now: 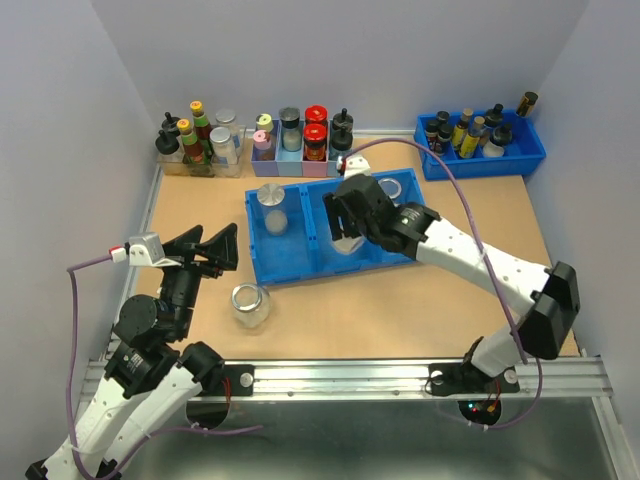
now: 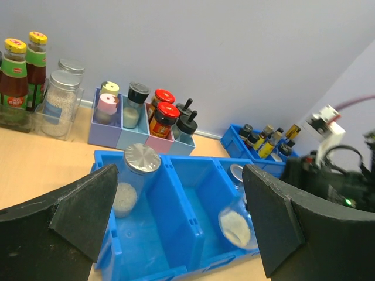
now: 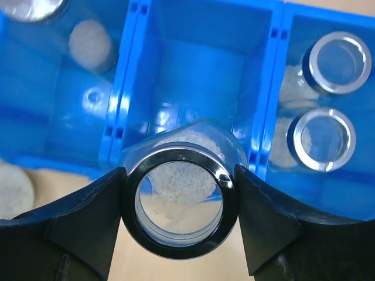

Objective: Organize the condiment bottles

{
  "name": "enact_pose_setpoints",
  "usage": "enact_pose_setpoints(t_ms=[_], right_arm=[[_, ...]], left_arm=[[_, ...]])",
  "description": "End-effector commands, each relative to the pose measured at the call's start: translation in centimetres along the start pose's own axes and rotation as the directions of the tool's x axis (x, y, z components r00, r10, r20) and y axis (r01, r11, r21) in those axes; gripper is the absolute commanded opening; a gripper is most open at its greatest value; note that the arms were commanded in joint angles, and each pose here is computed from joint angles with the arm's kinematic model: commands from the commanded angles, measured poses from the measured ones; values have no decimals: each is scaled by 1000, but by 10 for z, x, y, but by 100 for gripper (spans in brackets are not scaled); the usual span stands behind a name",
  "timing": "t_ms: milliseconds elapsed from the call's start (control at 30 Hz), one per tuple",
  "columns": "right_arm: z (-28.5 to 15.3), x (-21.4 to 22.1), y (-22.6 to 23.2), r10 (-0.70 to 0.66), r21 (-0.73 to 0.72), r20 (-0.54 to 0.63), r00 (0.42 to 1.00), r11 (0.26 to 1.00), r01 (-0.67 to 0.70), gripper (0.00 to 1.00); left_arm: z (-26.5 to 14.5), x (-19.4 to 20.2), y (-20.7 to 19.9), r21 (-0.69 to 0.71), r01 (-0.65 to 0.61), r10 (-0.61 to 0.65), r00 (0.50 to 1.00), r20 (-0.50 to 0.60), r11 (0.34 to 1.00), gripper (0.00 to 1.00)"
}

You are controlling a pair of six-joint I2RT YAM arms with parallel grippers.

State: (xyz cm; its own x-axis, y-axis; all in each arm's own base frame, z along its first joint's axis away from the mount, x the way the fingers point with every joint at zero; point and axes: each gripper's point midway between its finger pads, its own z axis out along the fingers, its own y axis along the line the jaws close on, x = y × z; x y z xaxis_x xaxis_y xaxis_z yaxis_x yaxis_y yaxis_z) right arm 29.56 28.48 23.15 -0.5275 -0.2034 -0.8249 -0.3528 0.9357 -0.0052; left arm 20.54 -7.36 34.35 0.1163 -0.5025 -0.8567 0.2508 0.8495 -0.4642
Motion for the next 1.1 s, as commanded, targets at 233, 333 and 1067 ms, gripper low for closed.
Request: enact_pose_setpoints(t_ms=[233,333,1067], right_arm=[[73,-103,-26,210,44,158,965,975,-220,0],[100,-97,-20,234,61,132,963,968,-244,0],[167,-62,-27,367,232,134,921,891,-389,0]], left_arm=[[0,-2,-3,20,9,-10,1000,18,1000,99],[0,-3,-5,26,10,-11,1000,17,1000,99],[-2,-4,-6,38,18,-19,1000,21,999,99]])
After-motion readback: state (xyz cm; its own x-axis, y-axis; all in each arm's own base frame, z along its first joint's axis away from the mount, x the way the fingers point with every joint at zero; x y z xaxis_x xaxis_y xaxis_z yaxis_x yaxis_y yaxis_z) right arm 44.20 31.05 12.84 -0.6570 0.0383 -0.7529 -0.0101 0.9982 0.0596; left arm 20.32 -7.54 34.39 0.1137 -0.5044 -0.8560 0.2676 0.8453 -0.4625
